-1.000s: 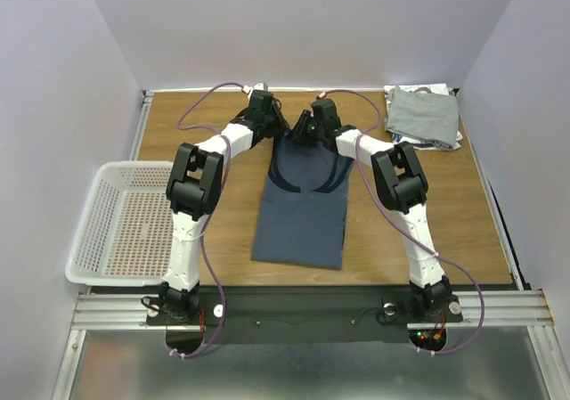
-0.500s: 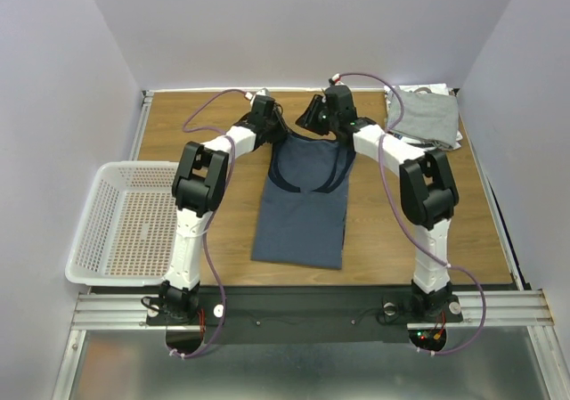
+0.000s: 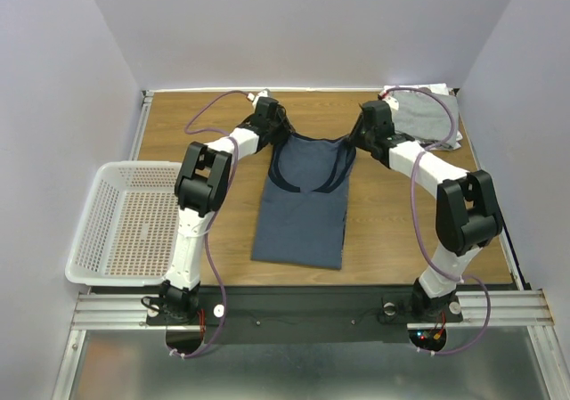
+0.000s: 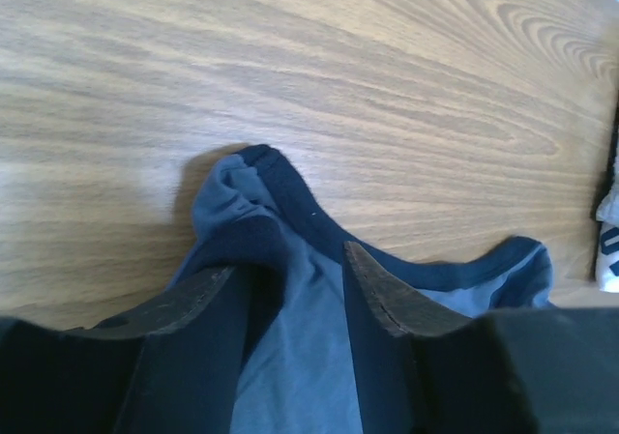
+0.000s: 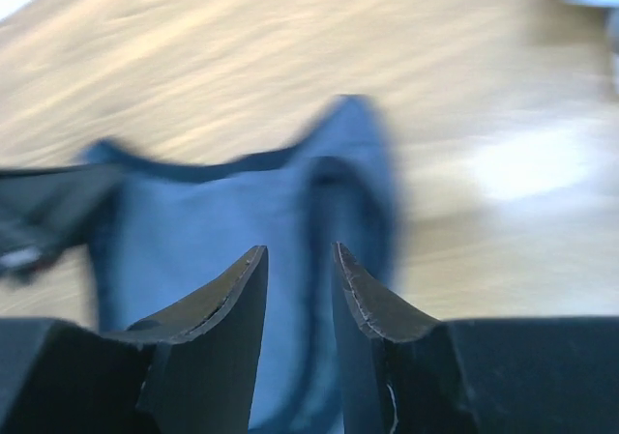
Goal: Fold and stack the tank tops
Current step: Fold the tank top
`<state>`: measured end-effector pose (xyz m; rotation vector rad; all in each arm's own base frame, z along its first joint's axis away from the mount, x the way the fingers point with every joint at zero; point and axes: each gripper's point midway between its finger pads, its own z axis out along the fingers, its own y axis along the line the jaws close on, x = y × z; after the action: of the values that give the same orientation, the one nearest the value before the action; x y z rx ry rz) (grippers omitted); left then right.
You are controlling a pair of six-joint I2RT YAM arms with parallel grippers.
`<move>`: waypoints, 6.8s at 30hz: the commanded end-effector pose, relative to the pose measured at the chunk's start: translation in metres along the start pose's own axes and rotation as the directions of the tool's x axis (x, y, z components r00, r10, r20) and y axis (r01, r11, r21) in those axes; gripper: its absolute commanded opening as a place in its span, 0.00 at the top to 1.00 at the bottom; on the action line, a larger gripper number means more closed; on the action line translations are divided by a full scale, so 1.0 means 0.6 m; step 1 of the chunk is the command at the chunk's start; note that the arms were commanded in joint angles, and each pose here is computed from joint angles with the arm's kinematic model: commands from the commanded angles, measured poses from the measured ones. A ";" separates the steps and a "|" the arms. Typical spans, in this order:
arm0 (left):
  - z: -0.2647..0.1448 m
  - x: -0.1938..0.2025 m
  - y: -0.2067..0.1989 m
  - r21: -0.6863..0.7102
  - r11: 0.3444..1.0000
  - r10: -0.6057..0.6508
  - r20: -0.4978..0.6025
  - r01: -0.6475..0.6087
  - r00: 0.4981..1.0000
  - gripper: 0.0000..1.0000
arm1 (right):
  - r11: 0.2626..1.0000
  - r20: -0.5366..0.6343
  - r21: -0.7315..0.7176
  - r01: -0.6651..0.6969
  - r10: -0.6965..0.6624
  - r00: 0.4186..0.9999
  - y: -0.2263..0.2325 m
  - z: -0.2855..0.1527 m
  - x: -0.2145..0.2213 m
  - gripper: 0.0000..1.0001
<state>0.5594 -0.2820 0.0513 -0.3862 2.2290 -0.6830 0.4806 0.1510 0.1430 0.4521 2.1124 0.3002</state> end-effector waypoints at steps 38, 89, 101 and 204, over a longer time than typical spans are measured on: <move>-0.082 -0.056 -0.091 0.157 0.987 0.021 0.072 -0.032 0.997 0.42 | 1.000 -0.060 0.013 0.008 -0.008 0.998 0.006 0.128 0.042 0.94; -0.243 -0.047 -0.083 0.128 0.992 -0.004 0.084 -0.007 0.996 0.23 | 0.991 -0.089 -0.136 -0.018 0.006 0.996 0.061 0.088 0.022 0.69; -0.409 0.149 0.122 -0.194 0.979 -0.074 -0.084 0.056 0.994 0.23 | 0.978 -0.270 -0.175 0.110 -0.155 0.950 0.023 -0.134 0.150 0.59; -0.628 0.379 0.036 0.039 0.999 -0.011 -0.234 0.021 0.972 1.00 | 0.832 -0.391 -0.551 -0.065 -0.189 0.901 0.014 -0.497 0.296 1.00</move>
<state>0.1289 -0.2330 0.0999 -0.3047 2.4841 -0.8012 0.1554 0.2234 0.1543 0.0376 2.3506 0.9749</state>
